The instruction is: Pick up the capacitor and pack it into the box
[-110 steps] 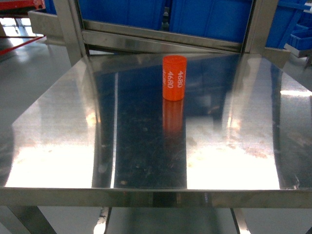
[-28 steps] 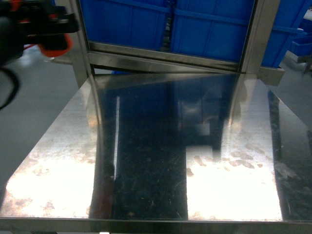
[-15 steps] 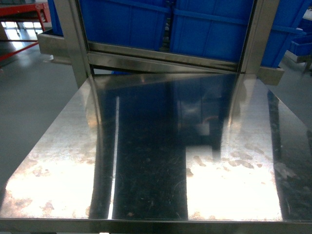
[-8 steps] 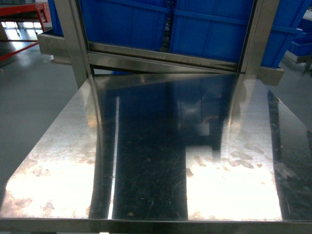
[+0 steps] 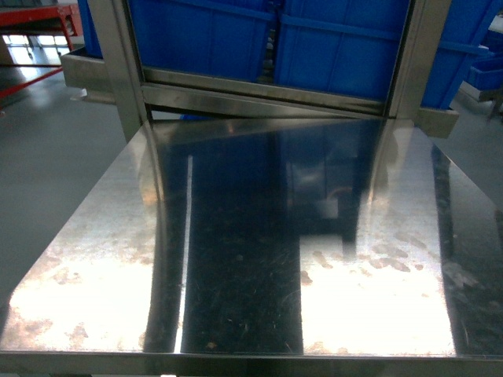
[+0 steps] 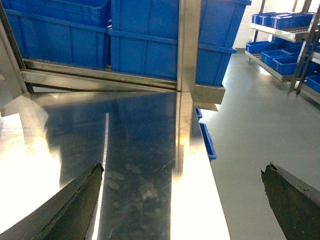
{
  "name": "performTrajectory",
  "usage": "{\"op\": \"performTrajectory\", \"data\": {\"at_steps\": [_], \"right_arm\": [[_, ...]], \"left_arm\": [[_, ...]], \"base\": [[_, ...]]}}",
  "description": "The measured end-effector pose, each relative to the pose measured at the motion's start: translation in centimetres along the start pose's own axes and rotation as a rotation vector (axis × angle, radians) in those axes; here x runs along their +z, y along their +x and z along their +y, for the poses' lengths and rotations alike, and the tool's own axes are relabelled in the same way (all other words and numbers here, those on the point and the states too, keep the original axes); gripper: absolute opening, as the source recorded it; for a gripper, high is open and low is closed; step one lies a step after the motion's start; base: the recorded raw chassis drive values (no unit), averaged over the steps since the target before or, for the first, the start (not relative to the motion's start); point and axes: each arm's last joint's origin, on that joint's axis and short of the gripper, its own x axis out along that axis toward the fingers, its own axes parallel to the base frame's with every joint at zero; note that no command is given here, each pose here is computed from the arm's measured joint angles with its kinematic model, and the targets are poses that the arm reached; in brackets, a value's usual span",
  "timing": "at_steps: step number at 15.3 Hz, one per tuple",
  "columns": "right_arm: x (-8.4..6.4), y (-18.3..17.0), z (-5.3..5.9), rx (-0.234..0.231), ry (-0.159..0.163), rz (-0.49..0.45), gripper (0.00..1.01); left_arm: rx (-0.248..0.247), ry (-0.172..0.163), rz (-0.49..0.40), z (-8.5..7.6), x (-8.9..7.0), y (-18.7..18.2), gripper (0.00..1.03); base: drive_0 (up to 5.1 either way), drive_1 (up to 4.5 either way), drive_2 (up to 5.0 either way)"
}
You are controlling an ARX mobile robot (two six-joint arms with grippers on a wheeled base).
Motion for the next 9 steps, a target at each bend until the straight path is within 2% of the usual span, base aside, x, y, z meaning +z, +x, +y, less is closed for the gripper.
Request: {"op": "performTrajectory", "data": {"at_steps": [9], "right_arm": [[0.0, 0.0, 0.0, 0.000, 0.000, 0.000, 0.98]], "left_arm": [[0.000, 0.000, -0.008, 0.0, 0.2, -1.7, 0.44]], "base": [[0.0, 0.00, 0.0]]}}
